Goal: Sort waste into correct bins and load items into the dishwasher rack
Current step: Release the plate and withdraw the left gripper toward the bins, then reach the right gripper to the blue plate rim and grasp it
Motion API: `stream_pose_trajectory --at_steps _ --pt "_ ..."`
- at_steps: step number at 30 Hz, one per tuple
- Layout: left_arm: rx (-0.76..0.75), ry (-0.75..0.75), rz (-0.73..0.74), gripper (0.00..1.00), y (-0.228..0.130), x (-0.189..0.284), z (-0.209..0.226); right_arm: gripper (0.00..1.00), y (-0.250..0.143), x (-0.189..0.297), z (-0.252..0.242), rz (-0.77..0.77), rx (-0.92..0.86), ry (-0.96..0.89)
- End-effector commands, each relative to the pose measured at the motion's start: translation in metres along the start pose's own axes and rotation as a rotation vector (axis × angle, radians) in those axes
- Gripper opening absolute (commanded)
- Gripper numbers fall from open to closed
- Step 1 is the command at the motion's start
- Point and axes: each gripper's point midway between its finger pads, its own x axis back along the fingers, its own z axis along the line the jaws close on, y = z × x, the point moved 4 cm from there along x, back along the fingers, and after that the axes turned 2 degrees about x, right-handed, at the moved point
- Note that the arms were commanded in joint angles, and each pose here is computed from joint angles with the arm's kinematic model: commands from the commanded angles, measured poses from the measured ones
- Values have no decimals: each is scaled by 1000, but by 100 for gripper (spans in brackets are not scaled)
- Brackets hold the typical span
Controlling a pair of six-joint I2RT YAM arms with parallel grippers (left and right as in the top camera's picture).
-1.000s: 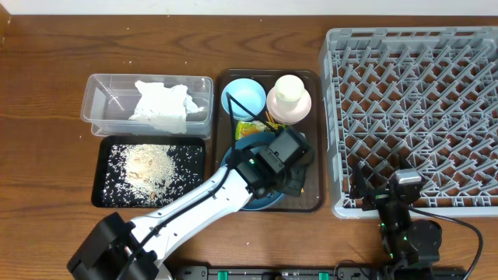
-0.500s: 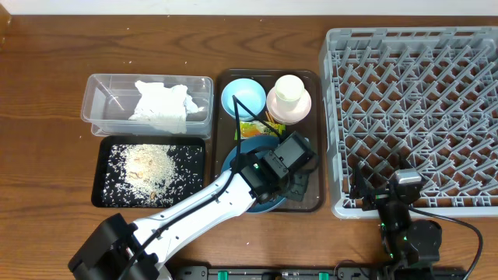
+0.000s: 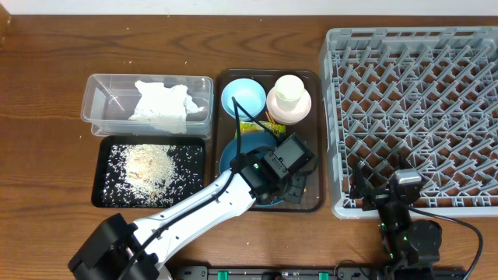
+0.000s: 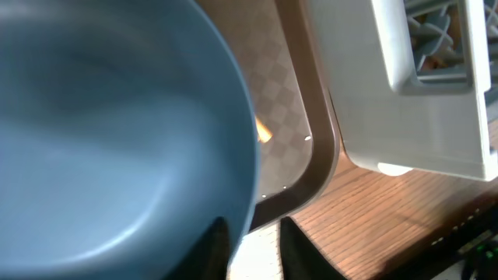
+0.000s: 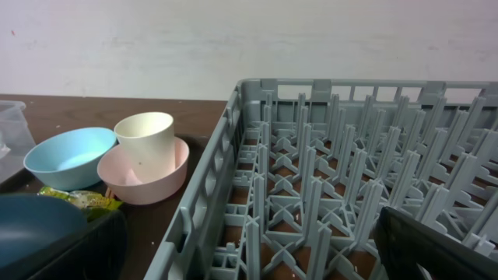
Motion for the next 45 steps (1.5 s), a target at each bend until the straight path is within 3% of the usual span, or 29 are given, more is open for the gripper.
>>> stream_pose_trajectory --at_steps 1,9,19,24,27,32,33,35,39,45 --pt "8 3 -16 31 6 2 -1 99 -1 0 0 4 0 3" --pt "78 -9 -115 37 42 43 13 99 -1 0 0 4 0 3" --pt "431 106 -287 42 69 132 135 99 -1 0 0 4 0 3" --pt "646 191 -392 46 59 177 206 99 -1 0 0 3 1 3" --pt "762 253 -446 47 44 202 247 99 3 1 -12 -15 41 -91" --pt "992 331 -469 58 10 225 299 99 24 3 23 -104 -50 174" --pt "1041 345 -466 65 2 228 308 99 26 4 22 -101 -75 166" --pt "1095 361 -467 78 -8 233 318 99 27 3 17 -70 -82 133" --pt "1161 381 -487 82 -19 240 332 99 41 0 21 59 -101 150" --pt "1179 386 -493 87 -22 242 336 99 91 -25 49 332 -163 345"
